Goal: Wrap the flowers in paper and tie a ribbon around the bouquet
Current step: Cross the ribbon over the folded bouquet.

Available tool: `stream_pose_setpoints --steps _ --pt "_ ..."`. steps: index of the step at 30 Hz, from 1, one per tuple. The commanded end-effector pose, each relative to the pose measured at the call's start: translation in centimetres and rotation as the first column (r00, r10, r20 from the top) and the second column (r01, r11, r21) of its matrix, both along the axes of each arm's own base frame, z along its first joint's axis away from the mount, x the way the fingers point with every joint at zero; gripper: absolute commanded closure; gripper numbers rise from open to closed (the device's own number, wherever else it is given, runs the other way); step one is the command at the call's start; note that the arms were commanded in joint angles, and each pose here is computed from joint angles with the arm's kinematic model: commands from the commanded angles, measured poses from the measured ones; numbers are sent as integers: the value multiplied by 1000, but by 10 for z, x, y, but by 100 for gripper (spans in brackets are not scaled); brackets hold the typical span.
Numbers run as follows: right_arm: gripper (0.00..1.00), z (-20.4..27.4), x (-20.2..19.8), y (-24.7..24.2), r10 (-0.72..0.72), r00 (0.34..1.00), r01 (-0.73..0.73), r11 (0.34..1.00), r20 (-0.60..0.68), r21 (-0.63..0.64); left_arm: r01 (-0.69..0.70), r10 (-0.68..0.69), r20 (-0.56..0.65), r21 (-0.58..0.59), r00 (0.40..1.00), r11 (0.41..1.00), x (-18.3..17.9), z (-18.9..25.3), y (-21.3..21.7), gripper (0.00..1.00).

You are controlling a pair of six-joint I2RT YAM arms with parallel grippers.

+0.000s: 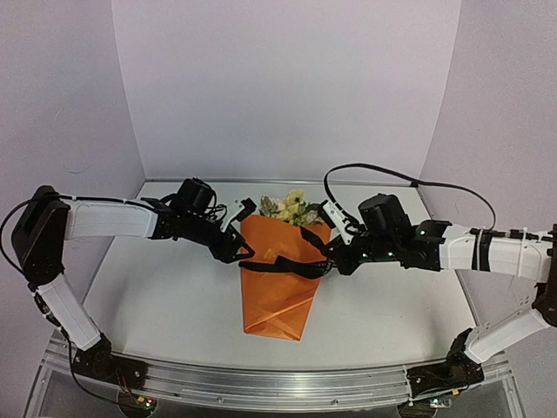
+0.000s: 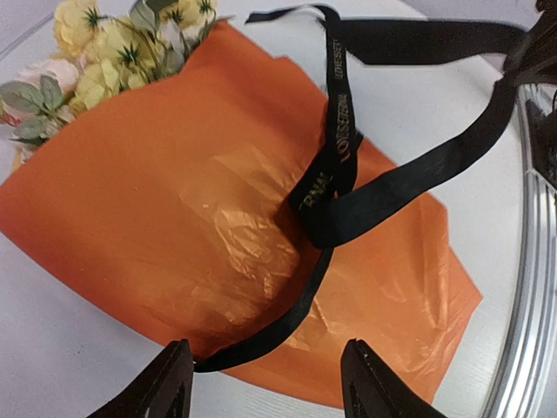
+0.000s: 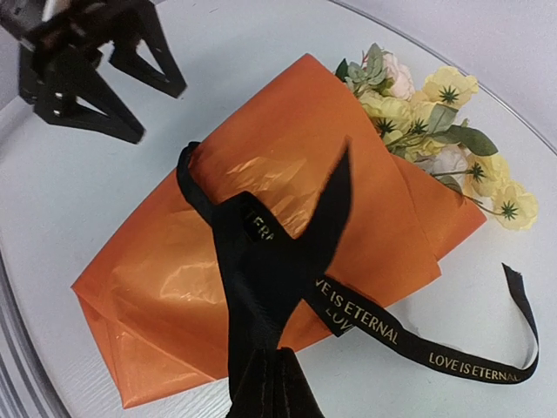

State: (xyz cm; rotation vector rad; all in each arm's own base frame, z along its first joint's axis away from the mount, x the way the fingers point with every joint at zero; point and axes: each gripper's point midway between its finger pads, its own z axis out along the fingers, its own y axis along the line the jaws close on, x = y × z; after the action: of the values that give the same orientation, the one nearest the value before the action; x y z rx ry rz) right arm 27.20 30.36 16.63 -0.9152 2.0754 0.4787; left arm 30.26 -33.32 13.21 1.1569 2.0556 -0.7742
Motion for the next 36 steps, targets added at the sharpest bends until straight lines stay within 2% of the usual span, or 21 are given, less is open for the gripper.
stream_pose_setpoints --steps 1,6,15,18,22,25,29,36 --pt "100 4 -11 7 52 995 -52 999 -89 2 55 -57 45 36 997 998 16 -1 -13 38" --pt "100 -1 -13 13 28 983 -19 998 -181 54 98 -98 -8 56 995 994 13 -19 -18 37" --pt "100 11 14 7 -58 986 73 993 -156 93 112 -112 -11 107 994 988 10 -43 -28 36" --pt "100 14 28 5 -89 982 112 984 -167 137 120 -120 -9 119 993 986 8 -48 -33 39" --pt "100 25 31 14 -53 984 86 978 -171 192 114 -113 -10 124 994 986 10 -49 -36 54" --pt "100 34 21 28 40 980 9 970 -195 244 107 -106 -11 124 994 987 12 -48 -37 78" --pt "100 36 1 47 191 949 -107 944 -252 313 92 -92 -7 102 996 990 16 -42 -37 97" --pt "100 25 -19 72 340 851 -149 887 -400 436 86 -86 -24 11 996 996 21 -23 -36 100"
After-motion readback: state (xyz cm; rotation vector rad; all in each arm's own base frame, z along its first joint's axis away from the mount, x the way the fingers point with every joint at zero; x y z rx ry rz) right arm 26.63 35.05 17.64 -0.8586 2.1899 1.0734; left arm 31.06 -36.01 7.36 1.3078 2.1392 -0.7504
